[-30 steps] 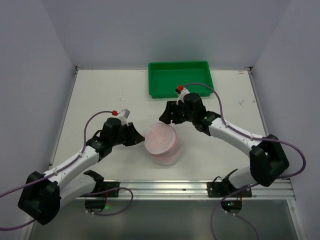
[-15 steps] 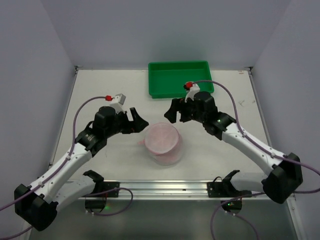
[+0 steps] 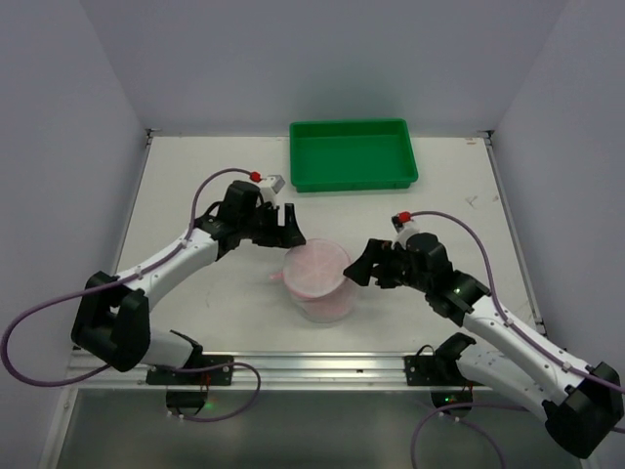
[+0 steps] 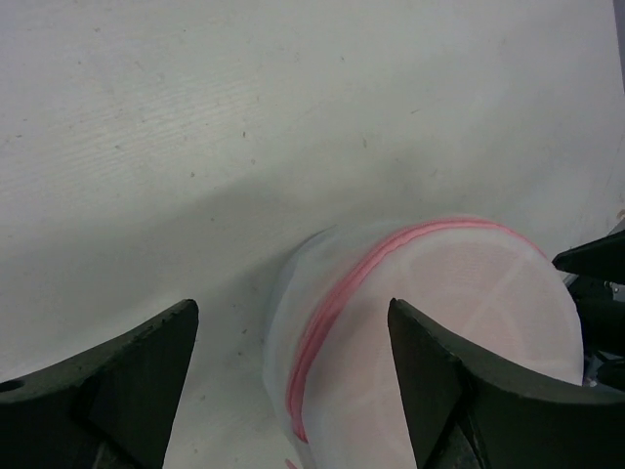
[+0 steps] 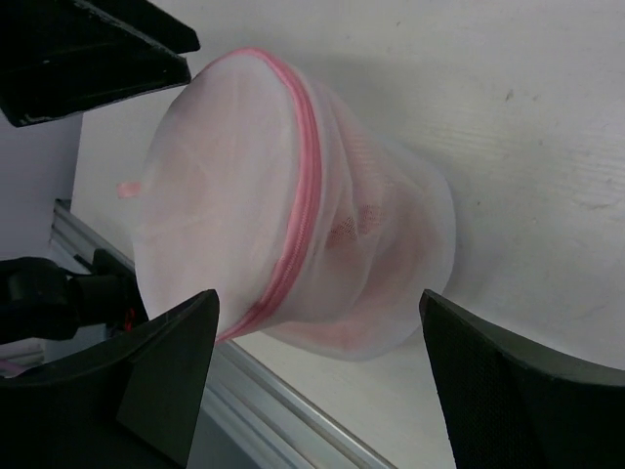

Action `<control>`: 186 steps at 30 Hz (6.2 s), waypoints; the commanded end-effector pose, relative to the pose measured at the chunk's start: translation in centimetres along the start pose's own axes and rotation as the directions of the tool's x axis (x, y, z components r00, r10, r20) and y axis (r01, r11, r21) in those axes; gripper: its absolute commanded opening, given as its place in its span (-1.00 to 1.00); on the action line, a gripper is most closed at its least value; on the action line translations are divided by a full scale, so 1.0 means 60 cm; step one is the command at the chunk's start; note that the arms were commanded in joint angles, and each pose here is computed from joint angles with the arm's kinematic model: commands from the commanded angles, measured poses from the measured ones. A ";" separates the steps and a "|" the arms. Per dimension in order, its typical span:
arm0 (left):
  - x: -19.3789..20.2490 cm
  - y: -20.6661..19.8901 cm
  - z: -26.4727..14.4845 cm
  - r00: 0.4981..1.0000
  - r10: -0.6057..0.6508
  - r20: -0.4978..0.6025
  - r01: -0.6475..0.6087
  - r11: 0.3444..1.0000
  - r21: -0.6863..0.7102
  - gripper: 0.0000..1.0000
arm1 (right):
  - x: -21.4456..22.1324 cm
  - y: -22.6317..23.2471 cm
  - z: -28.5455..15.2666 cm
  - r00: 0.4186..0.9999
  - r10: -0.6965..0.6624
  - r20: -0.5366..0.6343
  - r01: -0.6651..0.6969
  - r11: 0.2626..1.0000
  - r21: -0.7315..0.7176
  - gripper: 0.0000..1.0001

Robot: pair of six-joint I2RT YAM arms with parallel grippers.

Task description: Unzip the laundry bag and remove the bra

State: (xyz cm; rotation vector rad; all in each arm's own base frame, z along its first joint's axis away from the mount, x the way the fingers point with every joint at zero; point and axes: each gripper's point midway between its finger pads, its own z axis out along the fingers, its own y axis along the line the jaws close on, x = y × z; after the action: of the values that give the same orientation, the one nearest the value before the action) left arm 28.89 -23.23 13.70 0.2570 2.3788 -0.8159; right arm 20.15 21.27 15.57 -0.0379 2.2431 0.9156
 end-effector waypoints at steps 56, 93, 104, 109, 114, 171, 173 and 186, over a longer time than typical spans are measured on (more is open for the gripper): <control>0.110 -0.040 -0.074 0.942 -0.290 0.169 0.279 0.957 0.082 0.65 | -0.150 0.067 -0.002 0.954 -0.292 0.074 0.298 0.949 -0.104 0.75; -0.001 -0.002 -0.087 0.607 -0.654 0.452 0.678 0.722 0.134 -1.00 | -0.040 0.254 0.006 0.936 -0.308 0.173 0.348 0.886 -0.305 0.26; 0.058 0.034 -0.082 0.602 -0.667 0.439 0.708 0.700 0.092 -1.00 | 0.037 0.212 0.085 0.990 -0.140 0.033 0.144 0.971 -0.192 0.24; 0.085 0.039 -0.074 0.612 -0.675 0.412 0.702 0.704 0.109 -1.00 | 0.068 0.168 0.103 0.995 -0.095 -0.027 0.091 0.988 -0.126 0.29; 0.103 0.021 -0.070 0.704 -0.621 0.345 0.629 0.770 0.103 -0.60 | 0.039 0.125 0.107 0.997 -0.077 0.002 0.077 0.993 -0.086 0.31; 0.018 -0.039 -0.050 0.674 -0.664 0.324 0.647 0.742 0.175 -1.00 | 0.121 0.180 0.127 0.951 -0.301 -0.070 0.304 0.952 0.033 -0.07; 0.019 -0.042 -0.050 0.676 -0.665 0.316 0.646 0.742 0.180 -1.00 | 0.111 0.175 0.131 0.955 -0.291 -0.058 0.293 0.955 0.046 -0.09; 0.024 -0.050 -0.054 0.672 -0.681 0.293 0.649 0.731 0.211 -1.00 | 0.082 0.191 0.152 0.972 -0.234 -0.001 0.234 0.971 -0.042 -0.18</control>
State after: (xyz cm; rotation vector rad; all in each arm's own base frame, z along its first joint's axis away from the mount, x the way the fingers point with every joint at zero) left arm 24.58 -22.76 13.56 -0.7548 2.1565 -1.0755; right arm 18.10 35.00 12.94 -0.3523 2.2409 0.7349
